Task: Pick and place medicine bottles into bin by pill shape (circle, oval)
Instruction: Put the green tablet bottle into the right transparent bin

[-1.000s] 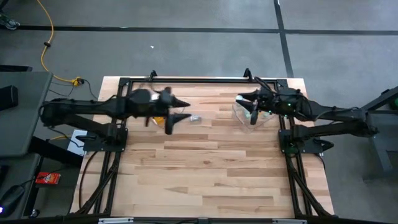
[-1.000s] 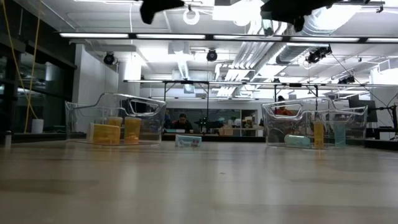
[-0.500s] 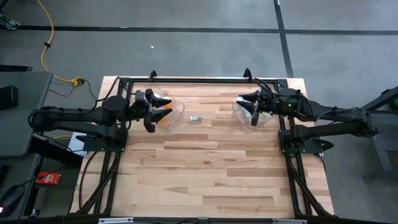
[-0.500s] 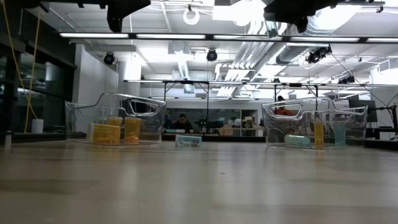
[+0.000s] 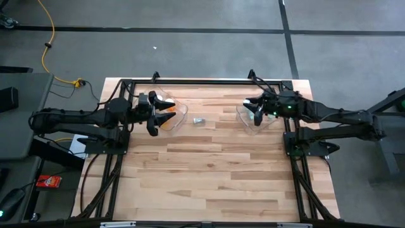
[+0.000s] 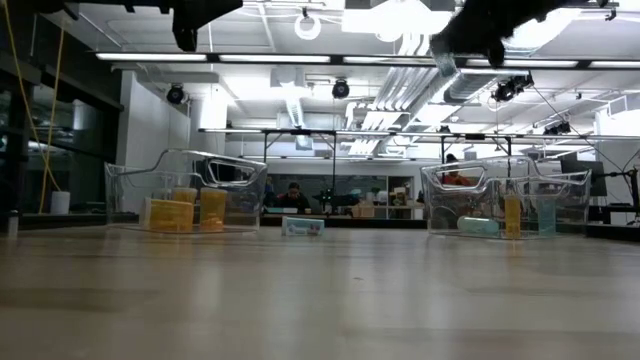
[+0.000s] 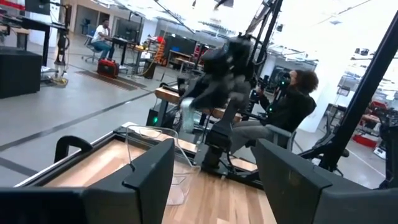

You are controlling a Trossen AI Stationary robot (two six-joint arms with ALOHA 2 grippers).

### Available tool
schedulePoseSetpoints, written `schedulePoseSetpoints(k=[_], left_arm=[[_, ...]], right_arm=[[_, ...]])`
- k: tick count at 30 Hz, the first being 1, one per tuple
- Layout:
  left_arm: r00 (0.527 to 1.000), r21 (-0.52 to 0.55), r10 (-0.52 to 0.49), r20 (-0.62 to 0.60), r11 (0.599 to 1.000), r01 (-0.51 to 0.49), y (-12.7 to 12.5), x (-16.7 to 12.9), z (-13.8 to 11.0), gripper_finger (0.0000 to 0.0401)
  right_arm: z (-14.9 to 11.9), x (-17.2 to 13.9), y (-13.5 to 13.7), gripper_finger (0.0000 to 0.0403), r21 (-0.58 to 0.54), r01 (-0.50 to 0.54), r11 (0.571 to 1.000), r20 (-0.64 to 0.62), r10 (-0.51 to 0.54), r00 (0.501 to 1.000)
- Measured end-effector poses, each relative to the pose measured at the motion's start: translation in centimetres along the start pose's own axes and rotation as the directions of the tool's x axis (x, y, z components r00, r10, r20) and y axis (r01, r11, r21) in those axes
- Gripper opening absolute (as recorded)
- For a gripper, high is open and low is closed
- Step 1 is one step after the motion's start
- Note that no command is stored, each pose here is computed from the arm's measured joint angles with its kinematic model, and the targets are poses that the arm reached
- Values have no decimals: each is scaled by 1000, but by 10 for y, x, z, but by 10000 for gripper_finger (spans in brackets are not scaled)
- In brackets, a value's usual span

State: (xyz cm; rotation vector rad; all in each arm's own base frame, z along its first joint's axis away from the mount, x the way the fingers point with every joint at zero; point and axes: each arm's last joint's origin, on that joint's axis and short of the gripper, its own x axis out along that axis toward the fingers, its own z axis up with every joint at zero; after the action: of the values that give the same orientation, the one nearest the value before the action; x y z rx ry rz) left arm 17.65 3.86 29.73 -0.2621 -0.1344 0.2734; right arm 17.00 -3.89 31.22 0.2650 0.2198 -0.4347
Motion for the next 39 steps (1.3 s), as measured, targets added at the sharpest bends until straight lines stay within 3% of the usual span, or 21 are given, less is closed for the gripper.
schedulePoseSetpoints(k=[4, 11, 16, 22, 31, 39], left_arm=[[1000, -13, 3, 1, 1000, -3, 0, 0, 0, 211], [1000, -15, 5, 1, 1000, -5, 0, 0, 0, 211], [1000, -15, 5, 1, 1000, -5, 0, 0, 0, 211], [1000, -15, 6, 1, 1000, -6, 0, 0, 0, 211], [1000, -15, 7, 2, 1000, -7, 0, 0, 0, 211], [1000, -15, 7, 2, 1000, -7, 0, 0, 0, 211]], right_arm=[[-23, 1, -15, 101, 44, 139, 989, -244, -124, 962], [-52, 14, -44, 101, 45, 355, 934, -570, -269, 777], [-67, 36, -64, 101, 44, 404, 914, -705, -258, 661], [-82, 55, -80, 101, -14, 419, 908, -786, -269, 556], [-90, 63, -84, 106, 10, 419, 908, -825, -229, 516], [-90, 63, -84, 150, 10, 419, 908, -824, -230, 517]])
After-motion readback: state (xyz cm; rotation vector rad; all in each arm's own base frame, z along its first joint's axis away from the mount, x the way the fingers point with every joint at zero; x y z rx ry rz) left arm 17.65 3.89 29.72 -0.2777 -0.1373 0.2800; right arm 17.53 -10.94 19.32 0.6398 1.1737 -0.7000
